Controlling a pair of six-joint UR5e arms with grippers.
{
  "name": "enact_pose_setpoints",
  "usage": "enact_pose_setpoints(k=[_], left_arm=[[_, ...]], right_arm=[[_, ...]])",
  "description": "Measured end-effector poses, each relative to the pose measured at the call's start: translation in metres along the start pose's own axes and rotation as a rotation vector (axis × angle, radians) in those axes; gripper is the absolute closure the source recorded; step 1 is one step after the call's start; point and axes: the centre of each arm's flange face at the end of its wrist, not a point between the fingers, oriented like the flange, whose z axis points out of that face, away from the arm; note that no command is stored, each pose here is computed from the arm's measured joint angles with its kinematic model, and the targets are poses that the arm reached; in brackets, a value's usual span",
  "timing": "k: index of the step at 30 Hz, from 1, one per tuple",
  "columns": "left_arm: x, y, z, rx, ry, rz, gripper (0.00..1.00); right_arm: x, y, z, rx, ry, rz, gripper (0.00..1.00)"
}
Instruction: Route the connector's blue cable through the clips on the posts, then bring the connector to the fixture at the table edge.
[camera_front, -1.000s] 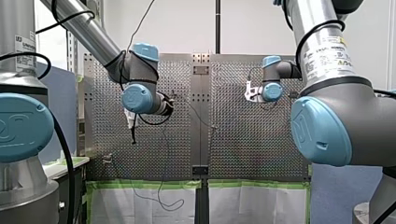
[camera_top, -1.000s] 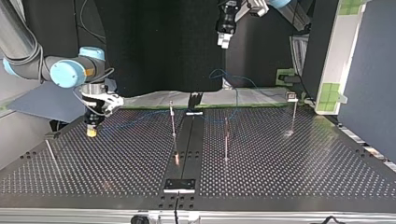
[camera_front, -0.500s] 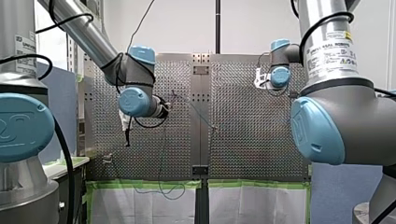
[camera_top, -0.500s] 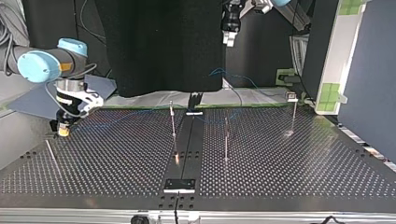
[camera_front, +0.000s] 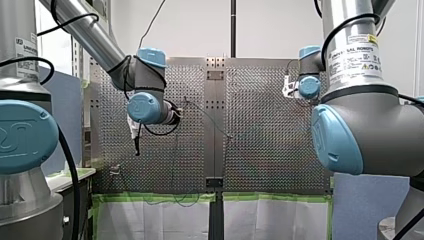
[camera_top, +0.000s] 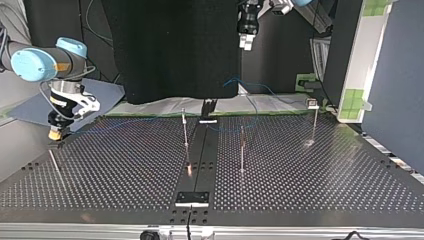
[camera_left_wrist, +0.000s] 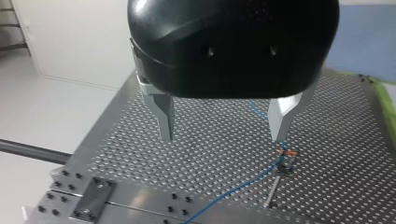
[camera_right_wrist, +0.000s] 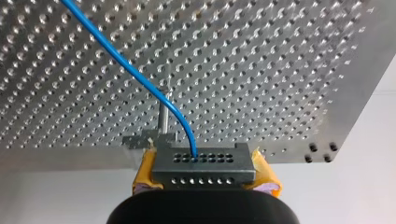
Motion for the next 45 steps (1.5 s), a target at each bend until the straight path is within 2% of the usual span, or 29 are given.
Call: enact_pose_setpoints(k=[3, 8, 14, 19, 23, 28, 37, 41, 45], left_arm=[[-0.002, 0.001, -0.001, 0.0, -0.006, -0.003, 0.0], [0.009, 0.003, 0.0, -0.007, 0.015, 0.019, 0.0], [0.02, -0.002, 0.007, -0.019, 0.028, 0.036, 0.0], [0.023, -0.002, 0.009, -0.025, 0.028, 0.037, 0.0], [0.016, -0.001, 0.006, -0.014, 0.01, 0.04, 0.0], [0.011, 0.0, 0.001, 0.02, -0.012, 0.055, 0.0], [0.02, -0.005, 0.005, 0.048, 0.017, 0.14, 0.0], [0.012, -0.01, 0.002, 0.087, 0.013, 0.12, 0.0], [0.005, -0.012, 0.001, 0.102, 0.002, 0.103, 0.0]], right_arm=[[-0.011, 0.007, 0.004, -0.011, -0.02, -0.006, 1.0], [-0.026, 0.018, 0.009, -0.028, -0.054, -0.02, 1.0], [-0.03, 0.028, 0.011, -0.044, -0.068, -0.035, 1.0], [-0.03, 0.037, 0.015, -0.046, -0.061, -0.049, 1.0], [-0.029, 0.043, 0.019, -0.033, -0.057, -0.062, 1.0], [-0.026, 0.053, 0.025, -0.014, -0.05, -0.065, 1.0], [-0.02, 0.06, 0.034, 0.038, -0.057, -0.069, 1.0], [-0.018, 0.061, 0.038, 0.068, -0.067, -0.076, 1.0], [-0.017, 0.061, 0.042, 0.095, -0.074, -0.081, 1.0]])
